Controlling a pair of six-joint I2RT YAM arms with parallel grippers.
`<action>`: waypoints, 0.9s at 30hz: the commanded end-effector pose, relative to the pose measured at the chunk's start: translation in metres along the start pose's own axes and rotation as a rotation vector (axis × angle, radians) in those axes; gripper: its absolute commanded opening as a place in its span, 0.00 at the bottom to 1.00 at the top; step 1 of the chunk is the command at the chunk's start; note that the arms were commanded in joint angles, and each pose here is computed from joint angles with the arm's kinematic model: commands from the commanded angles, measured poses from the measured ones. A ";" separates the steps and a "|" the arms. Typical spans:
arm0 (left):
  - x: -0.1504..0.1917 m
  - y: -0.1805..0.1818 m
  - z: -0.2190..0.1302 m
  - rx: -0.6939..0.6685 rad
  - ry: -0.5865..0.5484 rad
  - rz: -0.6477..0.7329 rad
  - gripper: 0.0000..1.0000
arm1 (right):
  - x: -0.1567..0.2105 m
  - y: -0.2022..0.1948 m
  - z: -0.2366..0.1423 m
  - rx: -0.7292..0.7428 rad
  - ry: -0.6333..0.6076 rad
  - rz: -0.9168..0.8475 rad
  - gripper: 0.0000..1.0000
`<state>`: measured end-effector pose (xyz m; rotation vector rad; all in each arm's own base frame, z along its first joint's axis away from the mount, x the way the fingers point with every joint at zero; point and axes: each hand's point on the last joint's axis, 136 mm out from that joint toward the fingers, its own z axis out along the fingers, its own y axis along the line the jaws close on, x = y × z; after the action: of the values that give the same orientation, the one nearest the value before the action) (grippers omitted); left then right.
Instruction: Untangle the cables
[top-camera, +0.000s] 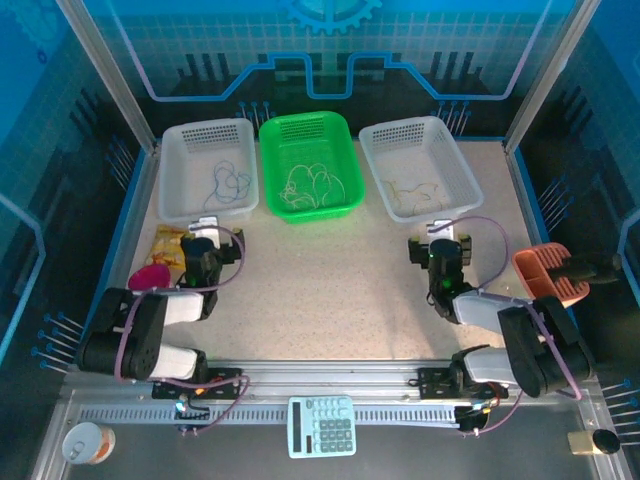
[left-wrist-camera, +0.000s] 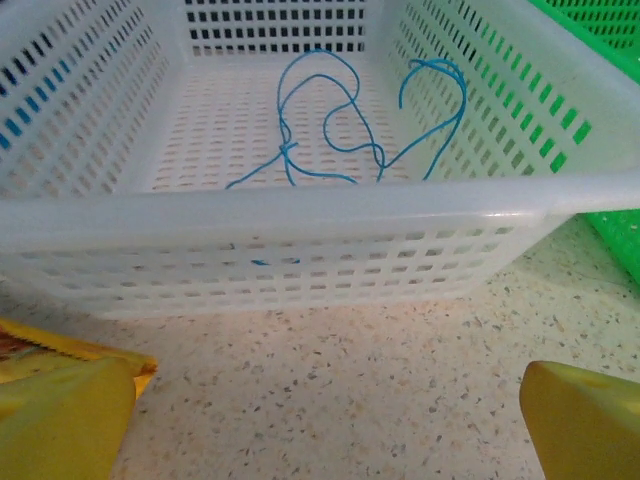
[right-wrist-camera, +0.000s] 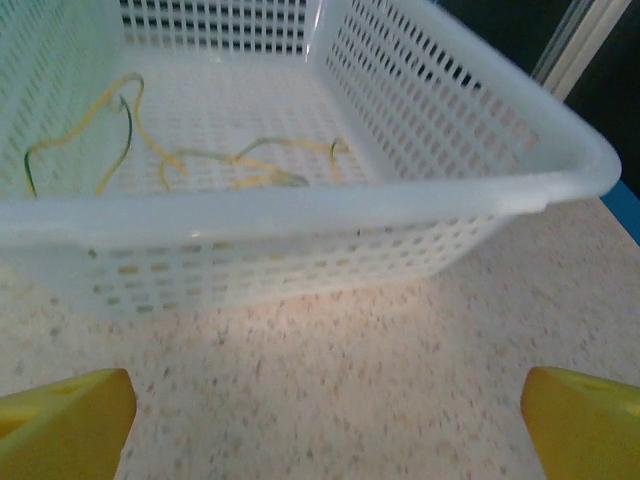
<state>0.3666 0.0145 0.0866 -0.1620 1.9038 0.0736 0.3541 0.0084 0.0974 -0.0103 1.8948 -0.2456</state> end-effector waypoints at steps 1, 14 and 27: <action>-0.018 -0.021 0.011 0.135 -0.080 -0.014 0.99 | -0.026 0.001 0.002 -0.095 -0.203 0.075 1.00; -0.017 -0.027 0.026 0.170 0.009 -0.006 0.99 | -0.017 0.012 0.039 -0.122 -0.005 0.040 1.00; -0.018 -0.026 0.027 0.168 0.010 -0.012 0.99 | -0.017 0.011 0.041 -0.150 0.000 0.057 1.00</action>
<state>0.3965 -0.0094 0.0902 -0.0566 1.9212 -0.0893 0.3970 0.0154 0.0930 -0.0654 1.9190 -0.0915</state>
